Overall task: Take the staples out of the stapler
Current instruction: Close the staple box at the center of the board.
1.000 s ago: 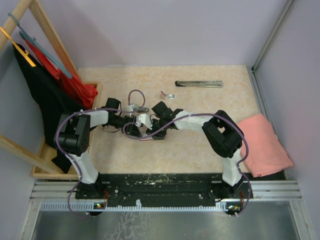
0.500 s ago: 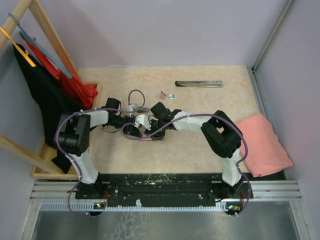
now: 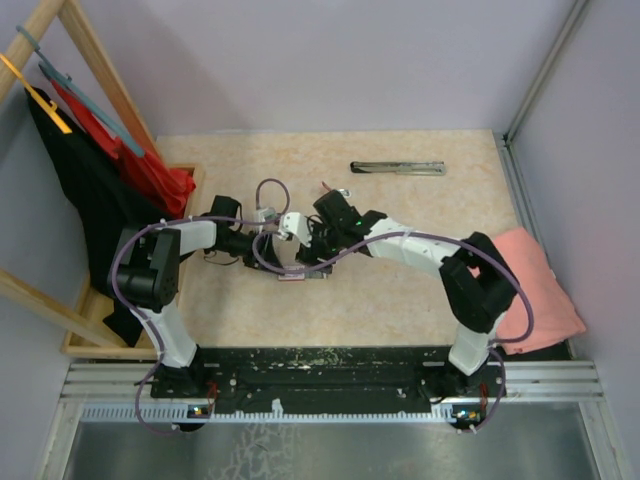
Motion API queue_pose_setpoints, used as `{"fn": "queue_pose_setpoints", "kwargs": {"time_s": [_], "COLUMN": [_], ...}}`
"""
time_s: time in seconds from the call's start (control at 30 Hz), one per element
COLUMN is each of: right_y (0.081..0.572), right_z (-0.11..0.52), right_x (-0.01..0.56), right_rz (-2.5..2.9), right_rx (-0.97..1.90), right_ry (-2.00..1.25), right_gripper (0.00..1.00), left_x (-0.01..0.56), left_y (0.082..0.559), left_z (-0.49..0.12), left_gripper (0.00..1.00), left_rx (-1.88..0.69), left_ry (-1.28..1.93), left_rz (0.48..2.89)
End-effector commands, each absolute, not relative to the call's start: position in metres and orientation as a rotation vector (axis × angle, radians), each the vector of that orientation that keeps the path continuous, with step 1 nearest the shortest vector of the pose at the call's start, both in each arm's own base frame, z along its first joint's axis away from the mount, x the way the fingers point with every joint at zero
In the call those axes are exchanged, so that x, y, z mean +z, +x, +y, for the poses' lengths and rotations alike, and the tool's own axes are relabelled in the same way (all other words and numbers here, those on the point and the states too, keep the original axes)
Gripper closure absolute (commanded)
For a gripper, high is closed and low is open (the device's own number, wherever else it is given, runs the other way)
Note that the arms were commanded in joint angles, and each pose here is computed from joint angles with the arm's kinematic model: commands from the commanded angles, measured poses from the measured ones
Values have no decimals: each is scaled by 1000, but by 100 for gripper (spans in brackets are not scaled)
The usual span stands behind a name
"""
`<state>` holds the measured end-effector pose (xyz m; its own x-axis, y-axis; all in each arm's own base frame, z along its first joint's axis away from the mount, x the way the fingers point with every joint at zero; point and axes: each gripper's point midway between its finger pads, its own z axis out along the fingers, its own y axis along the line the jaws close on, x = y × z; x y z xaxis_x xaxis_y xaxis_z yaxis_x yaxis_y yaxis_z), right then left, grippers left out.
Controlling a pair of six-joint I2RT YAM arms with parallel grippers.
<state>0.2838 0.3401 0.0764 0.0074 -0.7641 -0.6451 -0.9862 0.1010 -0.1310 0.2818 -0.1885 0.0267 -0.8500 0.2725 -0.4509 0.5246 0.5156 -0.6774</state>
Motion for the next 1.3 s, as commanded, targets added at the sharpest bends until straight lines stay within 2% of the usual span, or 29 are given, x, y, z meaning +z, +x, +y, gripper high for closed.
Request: {"fn": "queue_pose_setpoints", "kwargs": {"time_s": [0.0, 0.2, 0.47, 1.27], "right_y": [294, 303, 313, 309], "right_z": [319, 285, 273, 314], "right_x": [114, 98, 54, 19], "right_rz": [1773, 1840, 1941, 1975], "right_rx": [466, 329, 232, 311], "right_ry": [-1601, -1514, -1467, -1489], "right_gripper": [36, 33, 32, 32], "left_x": [25, 24, 21, 17], "left_y": [288, 289, 288, 285], "left_z": [-184, -183, -182, -183], "left_gripper": [53, 53, 53, 57], "left_rx": [-1213, -1215, -1217, -1232], "left_ry": [671, 667, 660, 644], "left_rz": [2460, 2460, 2471, 2490]}}
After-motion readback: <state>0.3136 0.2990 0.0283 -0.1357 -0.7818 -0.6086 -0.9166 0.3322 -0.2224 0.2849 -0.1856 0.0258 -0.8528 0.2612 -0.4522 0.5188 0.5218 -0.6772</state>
